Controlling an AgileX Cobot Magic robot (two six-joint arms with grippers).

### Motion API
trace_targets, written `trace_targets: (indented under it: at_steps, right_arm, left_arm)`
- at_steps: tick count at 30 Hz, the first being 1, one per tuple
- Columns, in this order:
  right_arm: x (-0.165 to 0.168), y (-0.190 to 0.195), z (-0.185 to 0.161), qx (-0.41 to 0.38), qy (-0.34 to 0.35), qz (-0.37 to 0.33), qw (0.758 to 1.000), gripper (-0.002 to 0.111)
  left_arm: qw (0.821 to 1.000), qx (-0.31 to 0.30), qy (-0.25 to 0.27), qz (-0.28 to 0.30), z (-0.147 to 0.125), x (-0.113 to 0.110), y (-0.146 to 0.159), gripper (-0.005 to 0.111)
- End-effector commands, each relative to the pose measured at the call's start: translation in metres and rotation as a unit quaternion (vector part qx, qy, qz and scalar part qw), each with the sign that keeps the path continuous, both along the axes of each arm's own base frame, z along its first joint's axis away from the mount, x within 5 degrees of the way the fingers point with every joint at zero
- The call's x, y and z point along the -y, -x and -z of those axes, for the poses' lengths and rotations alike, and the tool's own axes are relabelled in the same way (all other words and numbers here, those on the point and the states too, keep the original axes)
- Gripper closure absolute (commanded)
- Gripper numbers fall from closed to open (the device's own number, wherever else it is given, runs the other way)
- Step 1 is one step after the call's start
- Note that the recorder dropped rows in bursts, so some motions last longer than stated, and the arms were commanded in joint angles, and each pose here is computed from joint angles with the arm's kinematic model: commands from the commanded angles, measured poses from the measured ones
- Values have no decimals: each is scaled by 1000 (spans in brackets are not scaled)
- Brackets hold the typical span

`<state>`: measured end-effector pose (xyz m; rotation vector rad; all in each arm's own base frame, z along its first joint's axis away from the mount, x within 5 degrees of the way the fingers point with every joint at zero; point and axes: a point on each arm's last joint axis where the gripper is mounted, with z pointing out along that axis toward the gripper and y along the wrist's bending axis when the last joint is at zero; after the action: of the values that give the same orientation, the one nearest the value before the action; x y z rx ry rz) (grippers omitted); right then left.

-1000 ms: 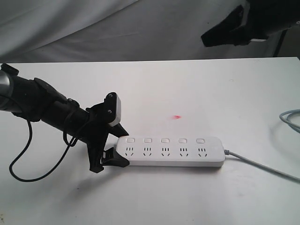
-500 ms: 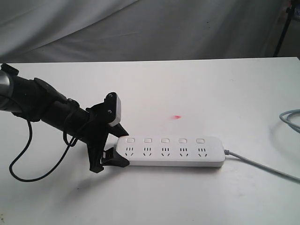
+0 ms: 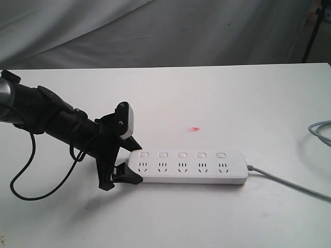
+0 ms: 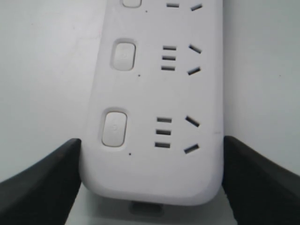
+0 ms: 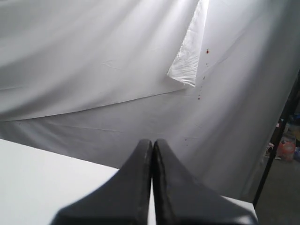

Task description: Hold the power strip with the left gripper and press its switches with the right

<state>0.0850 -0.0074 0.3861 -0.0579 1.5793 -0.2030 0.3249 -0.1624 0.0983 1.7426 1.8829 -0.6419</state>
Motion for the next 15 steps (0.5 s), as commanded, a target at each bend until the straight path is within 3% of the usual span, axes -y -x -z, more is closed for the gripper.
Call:
trace_targets:
  at_steps: [1, 10, 15]
  right_arm:
    - [-3, 25, 29, 19, 14, 8, 1000, 108]
    - [-10, 72, 40, 54, 67, 24, 996, 108]
    - [-5, 80, 48, 57, -13, 54, 997, 108]
  left_arm:
    - [1000, 6, -5, 5, 0, 1, -1, 107]
    - [1000, 6, -5, 5, 0, 1, -1, 107]
    - [1000, 6, -5, 5, 0, 1, -1, 107]
